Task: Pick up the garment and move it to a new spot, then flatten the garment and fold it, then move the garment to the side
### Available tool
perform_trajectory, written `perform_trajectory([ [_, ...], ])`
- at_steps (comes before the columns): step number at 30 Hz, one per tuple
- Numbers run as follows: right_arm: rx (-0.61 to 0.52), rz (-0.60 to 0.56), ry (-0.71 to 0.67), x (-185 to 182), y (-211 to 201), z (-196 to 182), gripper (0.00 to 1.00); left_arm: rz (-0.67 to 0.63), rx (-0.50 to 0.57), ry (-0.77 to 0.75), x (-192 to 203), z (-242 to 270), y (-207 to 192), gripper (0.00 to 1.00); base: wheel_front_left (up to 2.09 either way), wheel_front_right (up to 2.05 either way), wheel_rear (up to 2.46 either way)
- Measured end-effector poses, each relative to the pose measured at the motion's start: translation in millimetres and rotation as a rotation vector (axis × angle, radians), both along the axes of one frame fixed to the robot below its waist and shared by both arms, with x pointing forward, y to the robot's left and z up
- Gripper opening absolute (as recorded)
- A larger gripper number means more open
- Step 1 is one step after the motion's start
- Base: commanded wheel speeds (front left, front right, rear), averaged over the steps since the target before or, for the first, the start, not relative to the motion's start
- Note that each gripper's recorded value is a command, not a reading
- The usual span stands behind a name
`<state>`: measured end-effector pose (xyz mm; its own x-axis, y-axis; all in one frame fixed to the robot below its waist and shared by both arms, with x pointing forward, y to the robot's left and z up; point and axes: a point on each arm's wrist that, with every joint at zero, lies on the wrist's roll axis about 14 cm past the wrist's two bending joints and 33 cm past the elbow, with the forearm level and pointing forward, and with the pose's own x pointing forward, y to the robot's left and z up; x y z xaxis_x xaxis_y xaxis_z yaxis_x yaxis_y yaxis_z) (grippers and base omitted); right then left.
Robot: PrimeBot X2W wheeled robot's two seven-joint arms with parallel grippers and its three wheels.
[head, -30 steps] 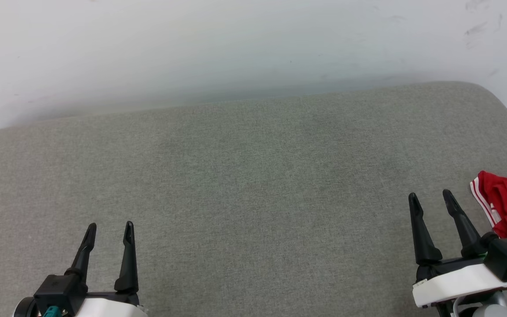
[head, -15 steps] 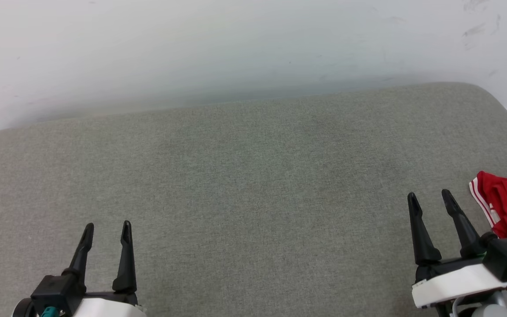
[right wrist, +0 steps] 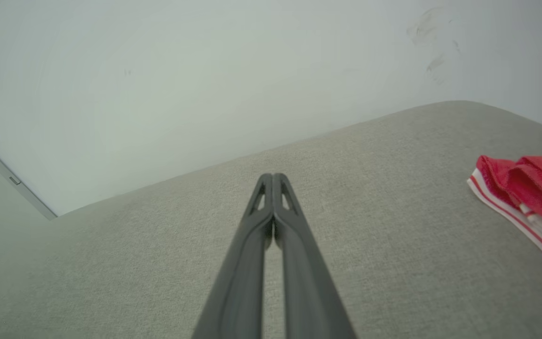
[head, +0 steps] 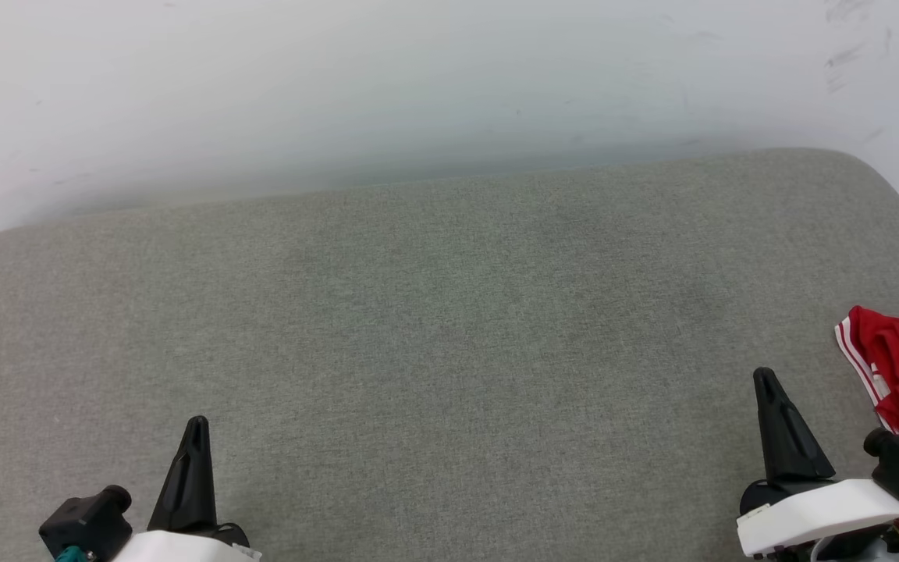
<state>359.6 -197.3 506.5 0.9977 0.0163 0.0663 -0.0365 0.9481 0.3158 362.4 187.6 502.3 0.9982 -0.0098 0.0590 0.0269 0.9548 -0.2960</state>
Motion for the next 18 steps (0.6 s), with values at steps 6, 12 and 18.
perform_trajectory([
  [6,0.105,-0.016,0.021,0.8,-3.8,-3.5,0.0,0.012,-0.107,0.016,2.9,-1.7,2.6,0.0,0.0,0.0,0.0],
  [12,0.204,-0.028,0.038,1.9,-6.5,-6.2,0.0,0.022,-0.208,0.031,5.4,-3.3,4.9,0.0,0.0,0.0,0.0],
  [18,0.293,-0.037,0.044,4.7,-8.8,-6.0,0.0,0.03,-0.302,0.043,7.2,-5.3,6.6,0.0,0.0,0.0,0.0],
])
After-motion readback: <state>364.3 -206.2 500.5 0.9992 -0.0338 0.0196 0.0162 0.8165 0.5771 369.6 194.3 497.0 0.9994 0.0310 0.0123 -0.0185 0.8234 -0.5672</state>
